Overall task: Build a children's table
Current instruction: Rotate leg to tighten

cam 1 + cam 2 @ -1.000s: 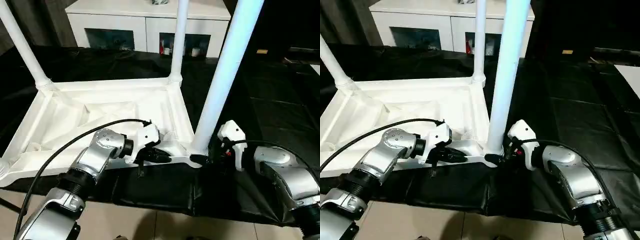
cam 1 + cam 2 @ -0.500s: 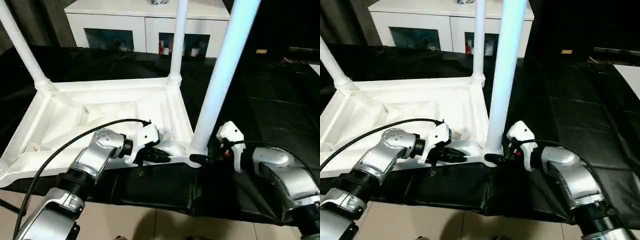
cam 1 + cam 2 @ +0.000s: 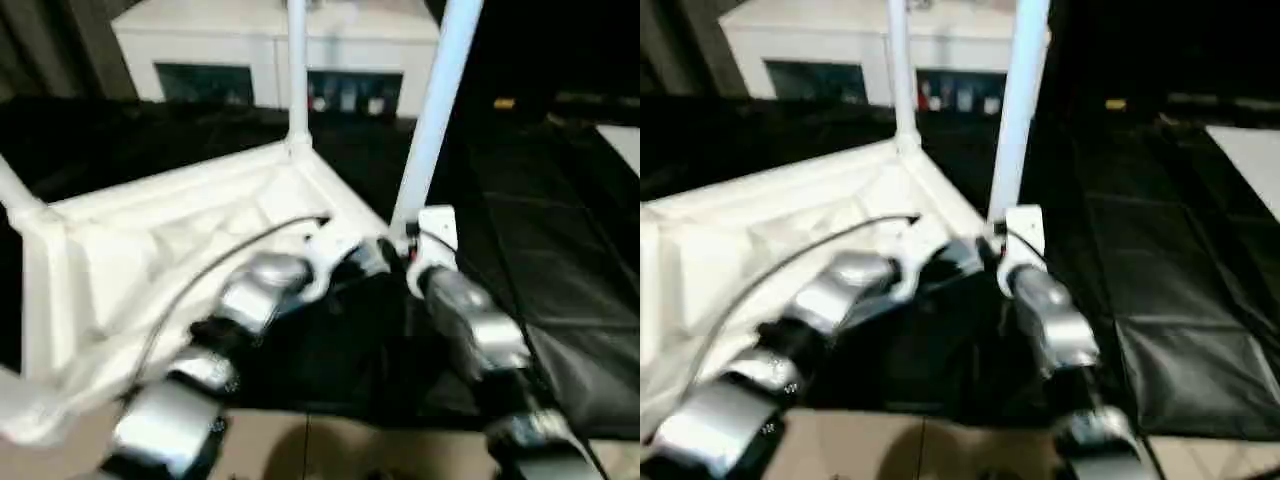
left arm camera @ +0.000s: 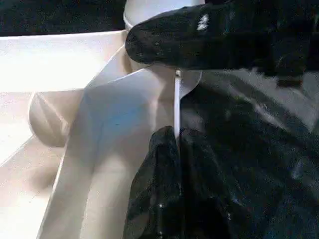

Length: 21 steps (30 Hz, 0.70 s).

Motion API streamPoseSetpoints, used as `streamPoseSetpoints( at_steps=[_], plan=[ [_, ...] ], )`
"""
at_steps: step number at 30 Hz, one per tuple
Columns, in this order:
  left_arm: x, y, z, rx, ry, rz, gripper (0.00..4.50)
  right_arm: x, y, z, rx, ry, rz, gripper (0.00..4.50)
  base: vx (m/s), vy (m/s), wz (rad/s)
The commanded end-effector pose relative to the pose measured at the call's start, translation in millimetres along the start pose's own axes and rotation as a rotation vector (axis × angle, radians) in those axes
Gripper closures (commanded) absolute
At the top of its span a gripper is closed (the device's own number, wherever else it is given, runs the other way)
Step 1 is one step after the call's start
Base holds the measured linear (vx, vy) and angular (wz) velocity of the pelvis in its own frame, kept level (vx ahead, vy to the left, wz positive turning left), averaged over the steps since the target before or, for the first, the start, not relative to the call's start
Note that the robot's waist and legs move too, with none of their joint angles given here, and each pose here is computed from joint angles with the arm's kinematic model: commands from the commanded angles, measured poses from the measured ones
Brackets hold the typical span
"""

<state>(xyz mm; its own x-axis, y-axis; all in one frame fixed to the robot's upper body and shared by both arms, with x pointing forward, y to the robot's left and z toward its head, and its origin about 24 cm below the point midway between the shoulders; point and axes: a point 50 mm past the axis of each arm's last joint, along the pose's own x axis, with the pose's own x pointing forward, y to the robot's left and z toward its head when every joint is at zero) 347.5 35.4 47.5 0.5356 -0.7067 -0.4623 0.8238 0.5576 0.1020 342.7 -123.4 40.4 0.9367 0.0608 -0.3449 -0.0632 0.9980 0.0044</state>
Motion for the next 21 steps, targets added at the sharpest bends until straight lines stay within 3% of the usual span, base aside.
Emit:
streamPoseSetpoints(
  at_steps=[1, 5, 6, 7, 10, 12, 15, 18, 21],
  plan=[
    [4, 0.8, 8.8, -0.005, -0.027, 0.042, 4.5, 0.0, -1.8, -30.7, -0.024, 0.127, -0.051, 1.85, 0.0, 0.0, 0.0],
    [3, 1.6, 11.9, 0.005, -0.038, 0.036, 4.5, 0.5, 0.6, -19.5, -0.064, 0.057, -0.039, 1.86, 0.0, 0.0, 0.0],
    [0, 4.5, 9.7, 0.018, -0.042, 0.028, 4.5, -1.1, -4.7, -10.7, -0.076, 0.0, -0.033, 1.51, 0.0, 0.0, 0.0],
    [0, 4.5, 9.7, 0.018, -0.042, 0.028, 4.5, -1.1, -4.7, -10.7, -0.076, 0.0, -0.033, 1.16, 0.0, 0.0, 0.0],
    [-10, 7.1, 1.7, 0.06, -0.048, -0.036, 4.5, -5.8, -21.1, 1.2, -0.038, -0.056, -0.009, 1.06, 0.0, 0.0, 0.0],
    [-19, 6.2, -5.3, 0.112, -0.057, -0.114, 4.5, -11.7, -29.6, 8.8, -0.004, -0.069, 0.101, 0.81, 0.0, 0.0, 0.0],
    [-35, 3.7, -14.5, 0.162, -0.068, -0.248, 4.5, -29.2, -40.7, 15.9, -0.131, -0.1, 0.337, 0.81, 0.0, 0.0, 0.0],
    [-40, 2.8, -17.9, 0.19, -0.06, -0.289, 4.5, -35.6, -43.2, 15.1, -0.166, -0.09, 0.419, 0.81, 0.0, 0.0, 0.0],
    [-53, 1.3, -22.2, 0.199, -0.058, -0.394, 4.5, -57.0, -51.2, 8.8, -0.281, -0.046, 0.652, 0.81, 0.0, 0.0, 0.0]
  ],
)
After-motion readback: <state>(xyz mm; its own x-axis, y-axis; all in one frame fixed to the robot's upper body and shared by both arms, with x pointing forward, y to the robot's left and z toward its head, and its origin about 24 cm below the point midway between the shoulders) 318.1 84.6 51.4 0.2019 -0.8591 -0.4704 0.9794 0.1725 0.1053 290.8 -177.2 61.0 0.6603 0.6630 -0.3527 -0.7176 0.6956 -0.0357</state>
